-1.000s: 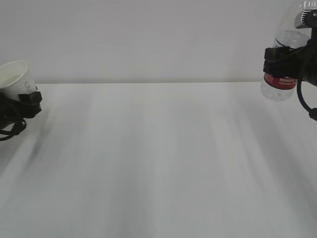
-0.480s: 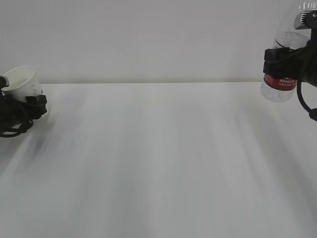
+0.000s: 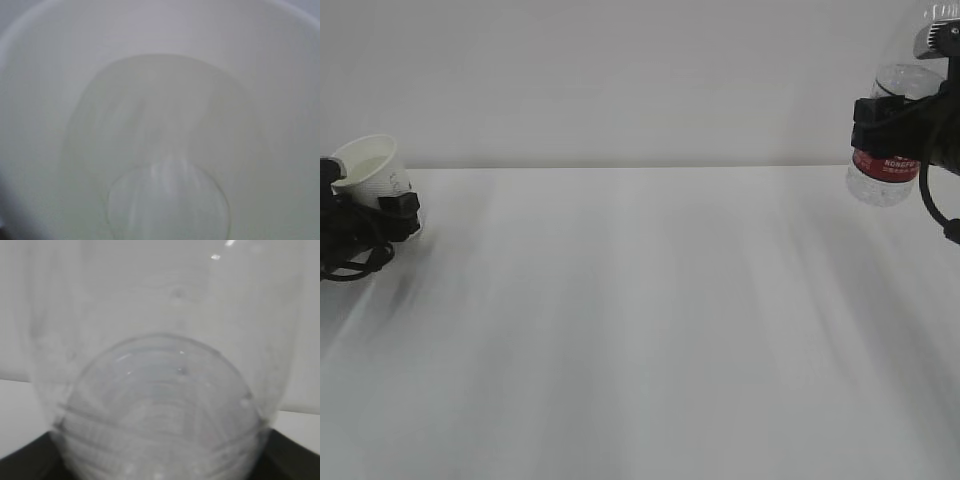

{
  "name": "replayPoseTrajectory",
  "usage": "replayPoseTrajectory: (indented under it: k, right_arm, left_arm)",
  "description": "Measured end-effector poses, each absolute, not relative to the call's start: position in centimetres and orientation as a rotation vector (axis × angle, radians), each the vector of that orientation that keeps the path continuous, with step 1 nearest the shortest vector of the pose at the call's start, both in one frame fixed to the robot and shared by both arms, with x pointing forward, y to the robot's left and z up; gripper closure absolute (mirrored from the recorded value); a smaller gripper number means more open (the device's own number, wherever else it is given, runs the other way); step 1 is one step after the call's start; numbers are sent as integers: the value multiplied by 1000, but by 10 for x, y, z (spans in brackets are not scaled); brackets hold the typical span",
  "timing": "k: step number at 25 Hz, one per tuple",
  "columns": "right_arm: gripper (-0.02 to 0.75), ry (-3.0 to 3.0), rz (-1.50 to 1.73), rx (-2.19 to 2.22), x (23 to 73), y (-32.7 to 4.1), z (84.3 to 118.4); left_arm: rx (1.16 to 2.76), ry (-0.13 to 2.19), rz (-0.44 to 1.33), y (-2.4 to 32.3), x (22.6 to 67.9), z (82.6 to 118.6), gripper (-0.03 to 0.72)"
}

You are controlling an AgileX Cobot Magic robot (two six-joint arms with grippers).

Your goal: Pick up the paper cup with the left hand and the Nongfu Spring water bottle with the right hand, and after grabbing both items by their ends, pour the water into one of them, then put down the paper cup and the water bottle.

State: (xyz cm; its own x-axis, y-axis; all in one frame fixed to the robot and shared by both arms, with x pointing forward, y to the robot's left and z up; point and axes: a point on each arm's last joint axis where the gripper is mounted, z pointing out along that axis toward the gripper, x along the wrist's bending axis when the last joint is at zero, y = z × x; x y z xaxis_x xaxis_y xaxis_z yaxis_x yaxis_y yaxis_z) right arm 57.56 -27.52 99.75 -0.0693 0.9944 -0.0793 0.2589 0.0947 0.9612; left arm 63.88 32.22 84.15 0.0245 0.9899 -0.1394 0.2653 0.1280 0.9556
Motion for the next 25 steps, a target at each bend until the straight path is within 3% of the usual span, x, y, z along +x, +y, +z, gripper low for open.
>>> replayPoseTrajectory:
  k: [7,14,25]
  right_arm:
    - [226,1487,1049,1305,576,-275,997]
    - [226,1486,1050,1306,576,-275,997]
    - [226,1505,1035,1323,578,-275,988]
  left_arm:
    - [1349,1407,962,322,639,841,196]
    - [1353,1409,964,322,639,840,85]
    - [1400,1469,941,324,638,849,74]
